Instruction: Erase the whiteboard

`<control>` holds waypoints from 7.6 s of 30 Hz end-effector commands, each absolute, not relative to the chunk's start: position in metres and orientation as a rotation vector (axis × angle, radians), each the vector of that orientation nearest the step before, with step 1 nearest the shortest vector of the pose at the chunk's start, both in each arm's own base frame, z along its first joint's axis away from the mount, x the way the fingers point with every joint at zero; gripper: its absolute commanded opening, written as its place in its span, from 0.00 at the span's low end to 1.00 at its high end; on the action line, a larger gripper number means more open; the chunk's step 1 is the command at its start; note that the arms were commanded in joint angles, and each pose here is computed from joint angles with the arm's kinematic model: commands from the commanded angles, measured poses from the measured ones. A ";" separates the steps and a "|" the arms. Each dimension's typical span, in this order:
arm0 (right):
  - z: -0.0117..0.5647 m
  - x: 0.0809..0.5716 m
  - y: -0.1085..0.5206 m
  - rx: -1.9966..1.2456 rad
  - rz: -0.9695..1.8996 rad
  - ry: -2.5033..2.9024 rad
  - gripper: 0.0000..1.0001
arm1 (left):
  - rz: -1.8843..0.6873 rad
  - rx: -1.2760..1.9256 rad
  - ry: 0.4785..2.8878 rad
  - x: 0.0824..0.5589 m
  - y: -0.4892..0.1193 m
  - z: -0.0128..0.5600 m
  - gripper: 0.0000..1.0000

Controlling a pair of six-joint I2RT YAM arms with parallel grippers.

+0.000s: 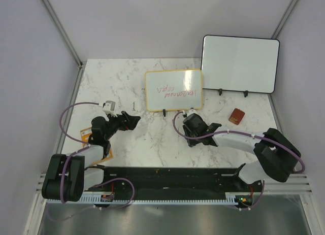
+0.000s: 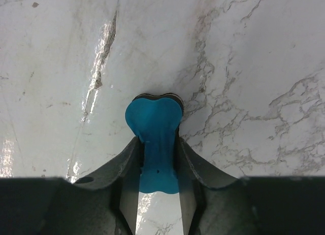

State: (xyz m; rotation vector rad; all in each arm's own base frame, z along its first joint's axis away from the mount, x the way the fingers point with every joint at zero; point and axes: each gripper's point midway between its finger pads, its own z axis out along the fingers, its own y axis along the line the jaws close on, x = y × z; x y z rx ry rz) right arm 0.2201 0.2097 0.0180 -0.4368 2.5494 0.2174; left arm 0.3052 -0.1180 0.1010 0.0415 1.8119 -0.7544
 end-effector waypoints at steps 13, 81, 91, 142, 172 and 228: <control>0.028 0.224 0.207 -0.405 0.206 2.525 0.45 | -0.769 0.039 1.786 0.314 -0.120 0.113 1.00; 0.133 0.399 0.249 -0.208 0.300 2.024 0.00 | -1.427 0.269 1.443 0.510 -0.208 0.144 0.57; 0.143 0.429 0.245 -0.131 0.256 1.921 0.00 | -1.444 0.277 1.441 0.512 -0.207 0.137 0.15; 0.059 0.485 0.223 0.010 -0.102 2.057 0.00 | -1.506 0.418 1.427 0.478 -0.218 0.136 0.02; 0.031 0.444 0.378 -0.447 0.213 2.098 0.00 | -1.503 0.448 1.428 0.471 -0.220 0.137 0.02; -0.013 0.420 0.175 0.149 -0.278 2.289 0.00 | -1.511 0.485 1.426 0.464 -0.228 0.138 0.02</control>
